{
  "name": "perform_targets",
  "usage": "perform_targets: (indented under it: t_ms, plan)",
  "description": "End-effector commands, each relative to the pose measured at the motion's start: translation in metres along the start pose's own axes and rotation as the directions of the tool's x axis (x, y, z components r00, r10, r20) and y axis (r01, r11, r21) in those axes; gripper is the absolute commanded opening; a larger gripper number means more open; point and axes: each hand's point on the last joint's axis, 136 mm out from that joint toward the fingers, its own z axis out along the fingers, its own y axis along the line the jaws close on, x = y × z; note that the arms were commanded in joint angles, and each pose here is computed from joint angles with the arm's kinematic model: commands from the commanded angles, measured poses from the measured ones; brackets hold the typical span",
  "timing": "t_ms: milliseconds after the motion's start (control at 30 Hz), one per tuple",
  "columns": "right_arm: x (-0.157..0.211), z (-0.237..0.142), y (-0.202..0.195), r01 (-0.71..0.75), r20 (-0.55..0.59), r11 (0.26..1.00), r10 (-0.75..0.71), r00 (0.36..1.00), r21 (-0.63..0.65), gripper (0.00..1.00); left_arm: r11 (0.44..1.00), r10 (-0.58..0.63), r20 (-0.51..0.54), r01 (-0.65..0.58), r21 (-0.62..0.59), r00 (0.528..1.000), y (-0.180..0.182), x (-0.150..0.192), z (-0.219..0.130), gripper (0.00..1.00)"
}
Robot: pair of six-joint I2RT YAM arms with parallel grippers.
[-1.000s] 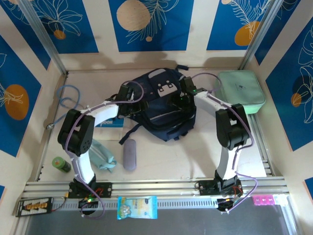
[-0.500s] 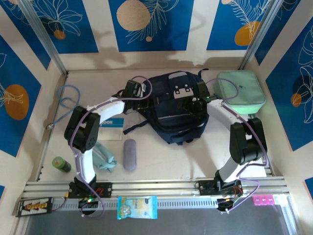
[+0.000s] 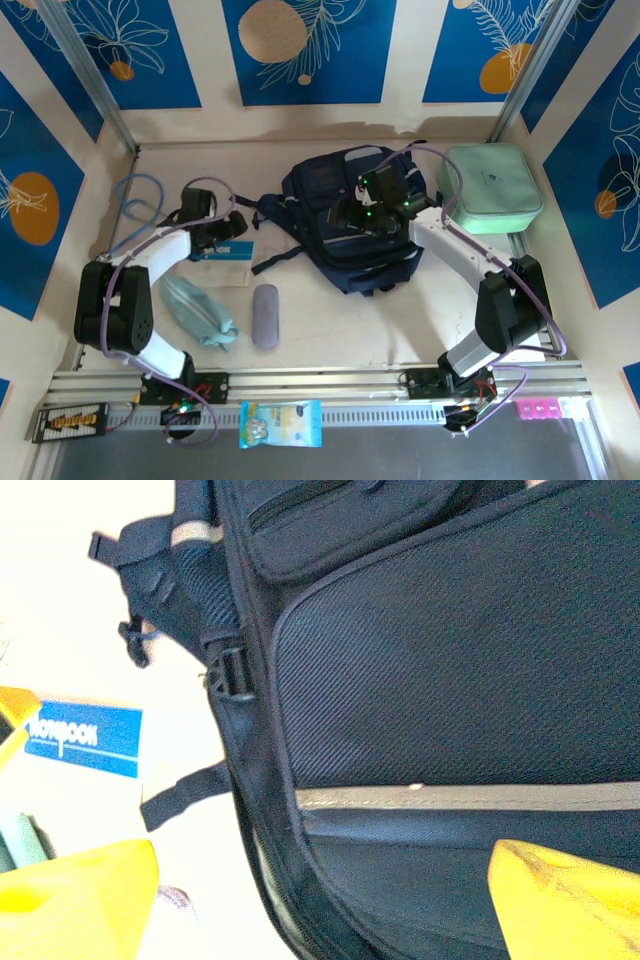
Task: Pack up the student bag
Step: Rotate the student bag at the center of the table, then move the book to the middle-left of the table, then pick up the book from the middle-left of the table.
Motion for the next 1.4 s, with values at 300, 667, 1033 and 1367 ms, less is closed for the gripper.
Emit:
perform_targets:
  t_ms: [300, 667, 1033, 1367]
  plan:
    - [0.014, 0.013, 0.028, 0.011, -0.051, 0.998, -0.014, 0.999, -0.056, 0.85, 0.999, 0.034, -0.119, -0.029, 0.044, 0.992, -0.005, -0.008, 0.042, 0.88]
    - [0.015, 0.014, 0.028, 0.012, -0.061, 0.998, -0.015, 0.998, -0.058, 0.84, 0.964, 0.148, -0.262, -0.08, 0.254, 0.954, -0.059, 0.041, 0.061, 0.84]
    - [0.026, 0.02, 0.042, 0.036, -0.084, 0.994, -0.045, 0.996, -0.105, 0.81, 0.915, 0.221, -0.223, -0.123, 0.385, 0.949, -0.127, 0.051, 0.028, 0.86]
    - [0.058, 0.063, 0.114, 0.227, -0.167, 0.953, -0.261, 0.951, -0.199, 0.62, 0.993, -0.105, -0.058, 0.108, 0.047, 0.993, -0.024, 0.021, -0.024, 0.87]
